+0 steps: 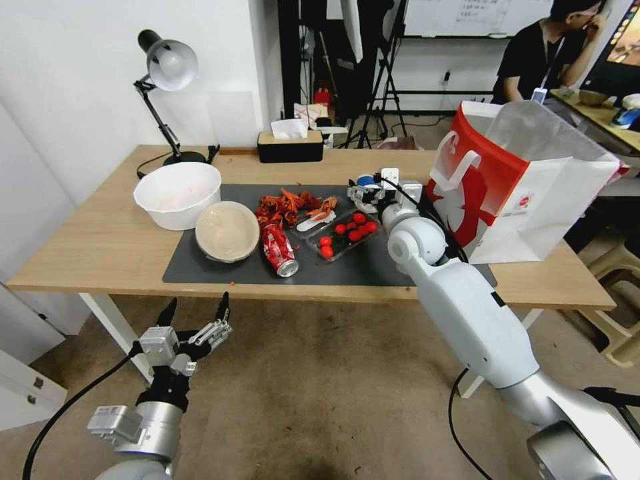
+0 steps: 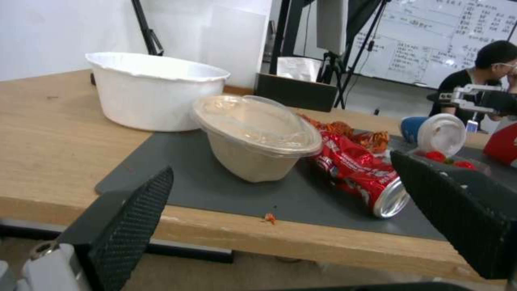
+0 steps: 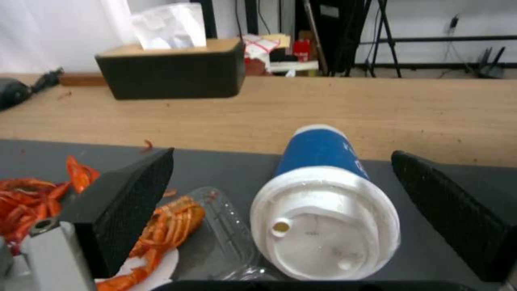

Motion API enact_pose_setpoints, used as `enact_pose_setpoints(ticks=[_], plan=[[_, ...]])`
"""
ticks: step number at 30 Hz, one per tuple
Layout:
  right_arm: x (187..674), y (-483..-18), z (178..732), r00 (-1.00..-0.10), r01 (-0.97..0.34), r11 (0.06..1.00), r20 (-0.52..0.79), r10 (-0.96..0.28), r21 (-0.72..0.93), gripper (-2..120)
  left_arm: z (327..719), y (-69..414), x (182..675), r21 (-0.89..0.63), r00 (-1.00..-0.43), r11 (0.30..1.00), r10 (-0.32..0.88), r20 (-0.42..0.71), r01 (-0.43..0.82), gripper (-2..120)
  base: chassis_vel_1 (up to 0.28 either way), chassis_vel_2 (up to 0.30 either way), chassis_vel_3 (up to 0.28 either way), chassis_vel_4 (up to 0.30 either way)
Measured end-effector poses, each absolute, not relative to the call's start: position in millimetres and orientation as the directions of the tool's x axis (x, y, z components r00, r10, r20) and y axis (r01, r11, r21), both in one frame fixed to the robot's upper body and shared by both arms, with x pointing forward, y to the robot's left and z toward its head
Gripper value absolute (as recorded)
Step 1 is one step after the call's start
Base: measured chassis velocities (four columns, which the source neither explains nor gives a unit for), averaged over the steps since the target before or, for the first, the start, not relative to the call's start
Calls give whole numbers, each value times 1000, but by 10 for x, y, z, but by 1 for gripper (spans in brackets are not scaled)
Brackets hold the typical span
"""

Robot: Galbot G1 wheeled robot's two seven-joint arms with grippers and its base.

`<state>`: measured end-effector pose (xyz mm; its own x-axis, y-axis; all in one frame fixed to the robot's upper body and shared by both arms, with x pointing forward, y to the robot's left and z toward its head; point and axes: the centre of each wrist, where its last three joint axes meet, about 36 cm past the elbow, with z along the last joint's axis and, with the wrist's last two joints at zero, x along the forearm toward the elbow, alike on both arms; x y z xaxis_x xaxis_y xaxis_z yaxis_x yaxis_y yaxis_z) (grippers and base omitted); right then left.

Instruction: Pick up the trash from the table and place it into the takeout bag.

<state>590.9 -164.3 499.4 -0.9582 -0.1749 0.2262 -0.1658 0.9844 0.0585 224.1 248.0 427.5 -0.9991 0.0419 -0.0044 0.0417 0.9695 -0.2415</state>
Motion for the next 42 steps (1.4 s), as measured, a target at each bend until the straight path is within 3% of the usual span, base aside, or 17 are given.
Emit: enact_pose_setpoints(ticks=[23, 42], plan=[[6056, -1738, 5030, -943, -150, 988, 294, -154, 37, 100, 4291, 2482, 2238, -241, -999, 970, 41, -8, 42, 100, 0, 0, 0, 0], [6282, -1727, 5554, -908, -128, 992, 402, -120, 6, 100, 4326, 2454, 2223, -244, -999, 969, 40, -23, 44, 100, 0, 0, 0, 0]])
